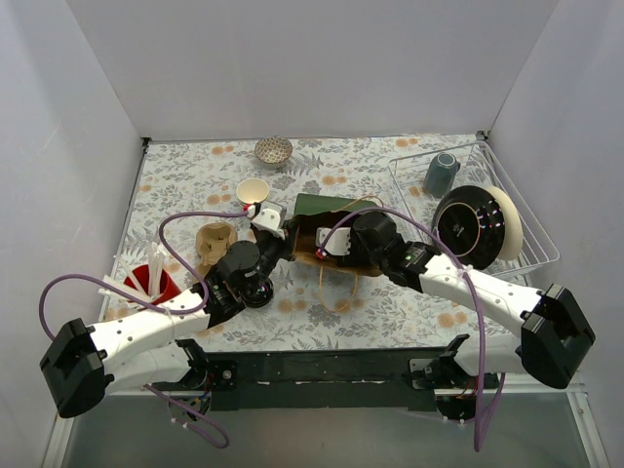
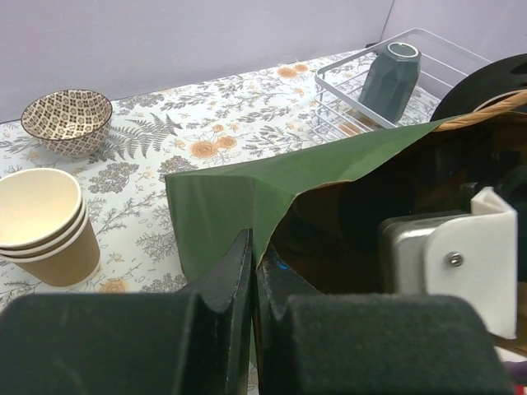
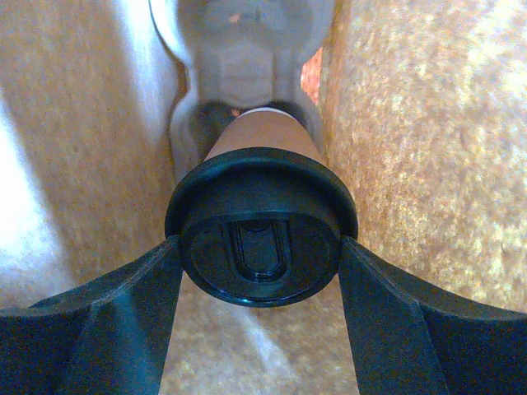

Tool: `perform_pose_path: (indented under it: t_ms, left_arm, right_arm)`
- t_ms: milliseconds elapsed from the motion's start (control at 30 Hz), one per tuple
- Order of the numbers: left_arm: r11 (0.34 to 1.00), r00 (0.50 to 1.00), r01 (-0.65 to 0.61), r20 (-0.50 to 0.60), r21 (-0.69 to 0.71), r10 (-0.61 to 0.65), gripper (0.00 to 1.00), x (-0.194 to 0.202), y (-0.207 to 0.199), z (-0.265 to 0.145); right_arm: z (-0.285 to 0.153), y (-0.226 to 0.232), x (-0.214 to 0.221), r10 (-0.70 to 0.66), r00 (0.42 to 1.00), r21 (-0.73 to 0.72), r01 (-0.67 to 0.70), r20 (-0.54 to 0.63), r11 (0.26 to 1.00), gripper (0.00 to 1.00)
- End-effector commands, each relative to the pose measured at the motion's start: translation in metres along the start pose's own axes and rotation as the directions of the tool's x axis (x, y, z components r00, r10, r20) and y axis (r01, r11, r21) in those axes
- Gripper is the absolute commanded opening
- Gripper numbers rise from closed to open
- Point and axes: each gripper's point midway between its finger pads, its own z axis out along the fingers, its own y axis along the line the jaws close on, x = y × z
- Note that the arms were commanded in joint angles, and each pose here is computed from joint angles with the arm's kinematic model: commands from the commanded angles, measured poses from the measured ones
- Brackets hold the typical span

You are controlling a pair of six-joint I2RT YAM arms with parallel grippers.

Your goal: Pack the takeout coffee

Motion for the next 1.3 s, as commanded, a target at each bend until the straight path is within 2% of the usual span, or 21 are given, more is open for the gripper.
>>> perform_pose_path:
  t_ms: [0, 67, 267, 533, 733, 900, 1000, 1267]
  left_arm:
    - [1.000, 1.000, 0.011, 0.023, 0.009, -0.012, 0.00, -0.010, 0.000, -0.002]
    - [1.000, 1.000, 0.003, 0.019, 0.007, -0.004, 0.00, -0.008, 0.001, -0.003]
    - [1.000, 0.999, 0.020, 0.025, 0.014, -0.021, 0.00, -0.008, 0.001, -0.007]
    - [0.998, 0.998, 0.055, 0.016, 0.037, -0.056, 0.00, -0.003, -0.002, -0.012]
    - [0.998, 0.999, 0.050, 0.017, 0.038, -0.051, 0.00, -0.002, -0.001, -0.013]
    - [0.998, 0.999, 0.042, 0.023, 0.041, -0.043, 0.00, -0.001, 0.000, -0.014]
    - [0.999, 0.999, 0.034, 0.026, 0.039, -0.035, 0.00, -0.002, 0.000, -0.013]
    - [0.998, 0.999, 0.031, 0.023, 0.054, -0.032, 0.00, -0.002, -0.003, -0.013]
  right_arm:
    - [0.003, -0.036, -0.015, -0.065, 0.998, 0.102, 0.062, 0.020, 0.993, 0.19]
    - [0.002, -0.036, -0.010, -0.099, 0.995, 0.095, 0.099, -0.006, 0.991, 0.19]
    - [-0.005, -0.031, -0.004, -0.102, 0.995, 0.020, 0.102, 0.015, 0.995, 0.19]
    - [-0.001, -0.022, -0.020, -0.117, 0.988, -0.048, 0.123, 0.104, 0.991, 0.19]
    - [0.004, -0.012, -0.019, -0.131, 0.986, -0.084, 0.140, 0.108, 0.987, 0.19]
    - [0.006, 0.005, -0.010, -0.144, 0.986, -0.168, 0.156, 0.083, 0.973, 0.19]
    - [0.010, 0.003, -0.001, -0.150, 0.989, -0.158, 0.151, 0.022, 0.976, 0.19]
    - [0.018, -0.013, 0.003, -0.154, 0.988, -0.082, 0.152, -0.022, 0.985, 0.19]
